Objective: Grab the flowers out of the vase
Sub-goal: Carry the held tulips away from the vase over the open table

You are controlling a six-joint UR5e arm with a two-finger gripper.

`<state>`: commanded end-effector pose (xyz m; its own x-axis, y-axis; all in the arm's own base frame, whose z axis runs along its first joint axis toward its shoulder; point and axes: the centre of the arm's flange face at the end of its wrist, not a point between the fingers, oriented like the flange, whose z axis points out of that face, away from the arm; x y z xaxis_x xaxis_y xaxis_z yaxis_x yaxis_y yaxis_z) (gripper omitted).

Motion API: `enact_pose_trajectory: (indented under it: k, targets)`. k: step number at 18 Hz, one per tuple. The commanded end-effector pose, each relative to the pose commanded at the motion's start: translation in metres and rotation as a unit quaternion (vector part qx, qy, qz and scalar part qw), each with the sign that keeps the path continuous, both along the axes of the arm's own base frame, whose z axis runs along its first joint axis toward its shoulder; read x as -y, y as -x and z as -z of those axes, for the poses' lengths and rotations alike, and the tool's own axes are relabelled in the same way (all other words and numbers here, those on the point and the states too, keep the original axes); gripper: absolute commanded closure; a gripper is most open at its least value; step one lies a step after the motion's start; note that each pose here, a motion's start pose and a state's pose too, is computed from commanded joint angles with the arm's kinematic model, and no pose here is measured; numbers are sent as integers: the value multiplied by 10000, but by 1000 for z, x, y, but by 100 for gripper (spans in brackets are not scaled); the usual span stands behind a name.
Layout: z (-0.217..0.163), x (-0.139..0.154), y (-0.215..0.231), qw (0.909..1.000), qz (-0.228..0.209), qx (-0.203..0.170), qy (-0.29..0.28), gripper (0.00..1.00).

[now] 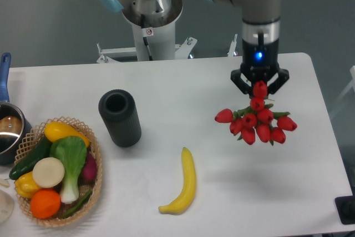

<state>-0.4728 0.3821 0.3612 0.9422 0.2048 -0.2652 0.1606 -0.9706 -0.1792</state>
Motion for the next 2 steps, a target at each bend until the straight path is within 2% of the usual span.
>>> enact_pose_trajectory:
  k: [2]
  targets:
    - [16,-6,-1,9996,7,1,269,100]
